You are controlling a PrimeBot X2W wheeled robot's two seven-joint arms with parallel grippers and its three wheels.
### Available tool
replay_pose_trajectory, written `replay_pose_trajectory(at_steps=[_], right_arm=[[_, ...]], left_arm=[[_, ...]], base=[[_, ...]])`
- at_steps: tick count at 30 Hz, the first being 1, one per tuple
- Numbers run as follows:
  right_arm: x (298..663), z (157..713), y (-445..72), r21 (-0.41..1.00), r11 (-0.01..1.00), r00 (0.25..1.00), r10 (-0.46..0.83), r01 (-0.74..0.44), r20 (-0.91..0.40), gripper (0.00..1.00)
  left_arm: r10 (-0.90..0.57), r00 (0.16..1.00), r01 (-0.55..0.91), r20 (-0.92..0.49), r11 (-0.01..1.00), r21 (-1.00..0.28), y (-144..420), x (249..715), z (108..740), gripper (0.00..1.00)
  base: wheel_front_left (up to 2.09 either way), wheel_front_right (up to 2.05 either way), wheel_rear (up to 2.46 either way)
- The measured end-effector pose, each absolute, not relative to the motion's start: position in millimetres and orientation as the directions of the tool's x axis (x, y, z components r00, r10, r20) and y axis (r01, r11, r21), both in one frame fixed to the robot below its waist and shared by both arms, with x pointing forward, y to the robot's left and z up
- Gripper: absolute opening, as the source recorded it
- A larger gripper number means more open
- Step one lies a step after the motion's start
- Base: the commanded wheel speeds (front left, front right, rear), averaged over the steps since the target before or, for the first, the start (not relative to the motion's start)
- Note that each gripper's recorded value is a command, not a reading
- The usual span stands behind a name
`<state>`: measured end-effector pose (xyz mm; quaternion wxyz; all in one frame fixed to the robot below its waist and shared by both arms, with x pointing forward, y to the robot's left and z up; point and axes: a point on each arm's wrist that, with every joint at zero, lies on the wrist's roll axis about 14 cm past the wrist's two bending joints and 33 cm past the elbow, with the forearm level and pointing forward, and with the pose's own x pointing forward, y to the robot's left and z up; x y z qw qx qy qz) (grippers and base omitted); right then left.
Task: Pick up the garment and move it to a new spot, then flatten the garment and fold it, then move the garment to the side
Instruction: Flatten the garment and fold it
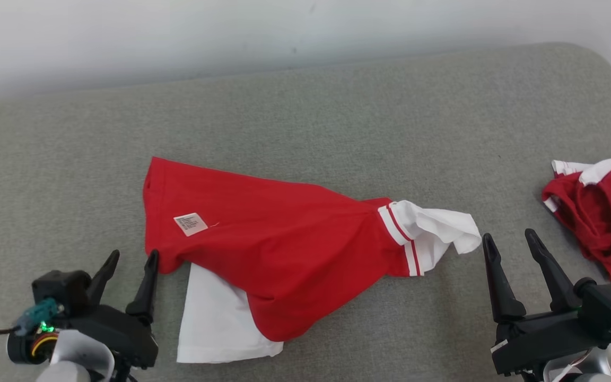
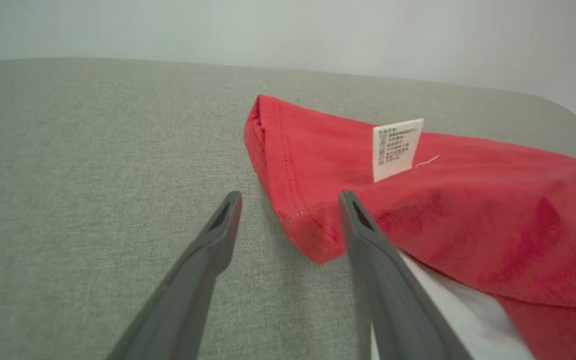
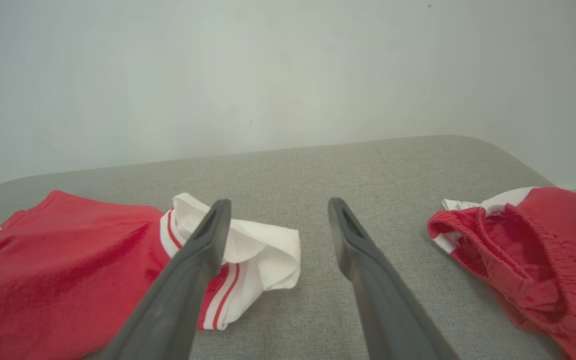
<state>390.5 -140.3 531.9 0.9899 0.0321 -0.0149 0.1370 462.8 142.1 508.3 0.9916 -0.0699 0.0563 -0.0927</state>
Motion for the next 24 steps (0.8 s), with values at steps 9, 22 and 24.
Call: replay_pose_trajectory(at_steps=[9,22,24], right_arm=[[393.7,518.9,-154.6,0.069,0.971,0.974,0.228,-0.228,0.012,1.0],[398.0,512.4,-160.2,0.079,0.975,0.978,0.209,-0.209,0.0,1.0],[398.5,513.2,-160.0,0.077,0.975,0.977,0.211,-0.211,0.002,1.0]], left_arm=[[-0.251,0.941,0.203,-0.228,0.955,-0.214,129.9,484.0,465.1,1.0],[-0.285,0.932,0.238,-0.226,0.947,-0.215,119.2,490.9,455.0,0.0],[-0.28,0.935,0.235,-0.217,0.949,-0.209,120.1,491.5,457.3,0.0]], base=[[0.0,0.0,0.0],[0.0,0.0,0.0],[0.0,0.0,0.0]])
